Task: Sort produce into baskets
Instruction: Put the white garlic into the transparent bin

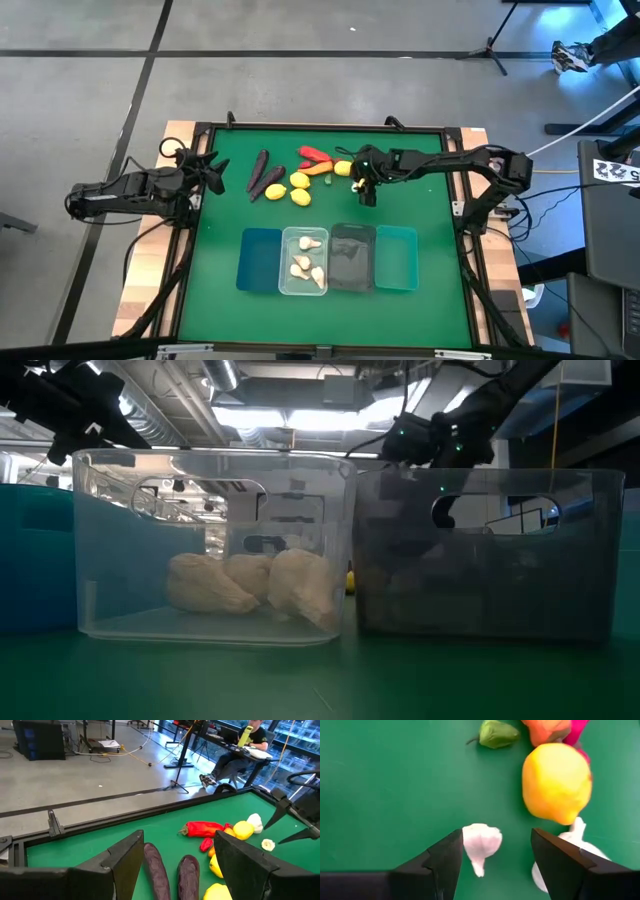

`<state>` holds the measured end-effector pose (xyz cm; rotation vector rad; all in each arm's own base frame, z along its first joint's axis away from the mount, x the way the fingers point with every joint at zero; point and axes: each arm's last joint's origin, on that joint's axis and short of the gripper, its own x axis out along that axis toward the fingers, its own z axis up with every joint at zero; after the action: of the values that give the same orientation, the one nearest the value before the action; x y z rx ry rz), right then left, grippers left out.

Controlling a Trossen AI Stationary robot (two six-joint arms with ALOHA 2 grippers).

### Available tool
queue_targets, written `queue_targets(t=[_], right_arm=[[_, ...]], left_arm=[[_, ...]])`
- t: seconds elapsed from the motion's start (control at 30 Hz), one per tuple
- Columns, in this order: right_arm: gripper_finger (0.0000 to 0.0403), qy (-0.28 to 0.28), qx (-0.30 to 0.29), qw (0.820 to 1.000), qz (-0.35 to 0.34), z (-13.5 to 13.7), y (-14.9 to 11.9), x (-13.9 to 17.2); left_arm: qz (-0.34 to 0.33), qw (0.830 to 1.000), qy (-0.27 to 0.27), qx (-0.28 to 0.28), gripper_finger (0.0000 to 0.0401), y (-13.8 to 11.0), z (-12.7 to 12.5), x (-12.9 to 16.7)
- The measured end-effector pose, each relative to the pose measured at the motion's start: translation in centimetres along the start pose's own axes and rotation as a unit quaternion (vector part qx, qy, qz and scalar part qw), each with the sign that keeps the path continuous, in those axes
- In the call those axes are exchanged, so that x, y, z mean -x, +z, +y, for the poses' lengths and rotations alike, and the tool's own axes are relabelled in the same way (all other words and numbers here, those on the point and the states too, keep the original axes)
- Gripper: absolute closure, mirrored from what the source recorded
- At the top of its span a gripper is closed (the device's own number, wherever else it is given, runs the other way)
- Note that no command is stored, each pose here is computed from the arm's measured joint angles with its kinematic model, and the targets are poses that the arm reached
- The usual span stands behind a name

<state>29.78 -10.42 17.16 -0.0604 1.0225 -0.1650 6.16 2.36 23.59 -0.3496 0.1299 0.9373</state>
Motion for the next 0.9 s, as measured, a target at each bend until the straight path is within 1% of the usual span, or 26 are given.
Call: queue_targets(t=[0.07,0.2,0.37,0.6,0.8,0.9], right_arm=[[0.0168,-0.001,-0.001,1.000,0.000,0.0,-0.4,-0.2],[0.0168,0.005,-0.003,1.000,-0.023,0.1,-0.5,-0.6],[0.0168,0.005,-0.004,1.000,-0.026,0.1,-0.6,-1.8],[0.0168,0.014,-0.005,1.000,0.009,0.3,-1.5,-3.4],[0.0169,0.015,-0.005,1.000,0.011,0.3,-1.5,-3.5],[0.0178,0.015,-0.013,1.000,0.012,0.3,-1.5,-3.5]], left_arm=[[0.000,1.000,0.000,0.000,0.0164,0.0,0.0,0.0],[0.000,1.000,0.000,0.000,0.0164,0.0,0.0,0.0],[0.000,1.000,0.000,0.000,0.0164,0.0,0.0,0.0],[0.000,1.000,0.000,0.000,0.0164,0.0,0.0,0.0],[0.000,1.000,0.000,0.000,0.0164,0.0,0.0,0.0],[0.000,1.000,0.000,0.000,0.0164,0.0,0.0,0.0]])
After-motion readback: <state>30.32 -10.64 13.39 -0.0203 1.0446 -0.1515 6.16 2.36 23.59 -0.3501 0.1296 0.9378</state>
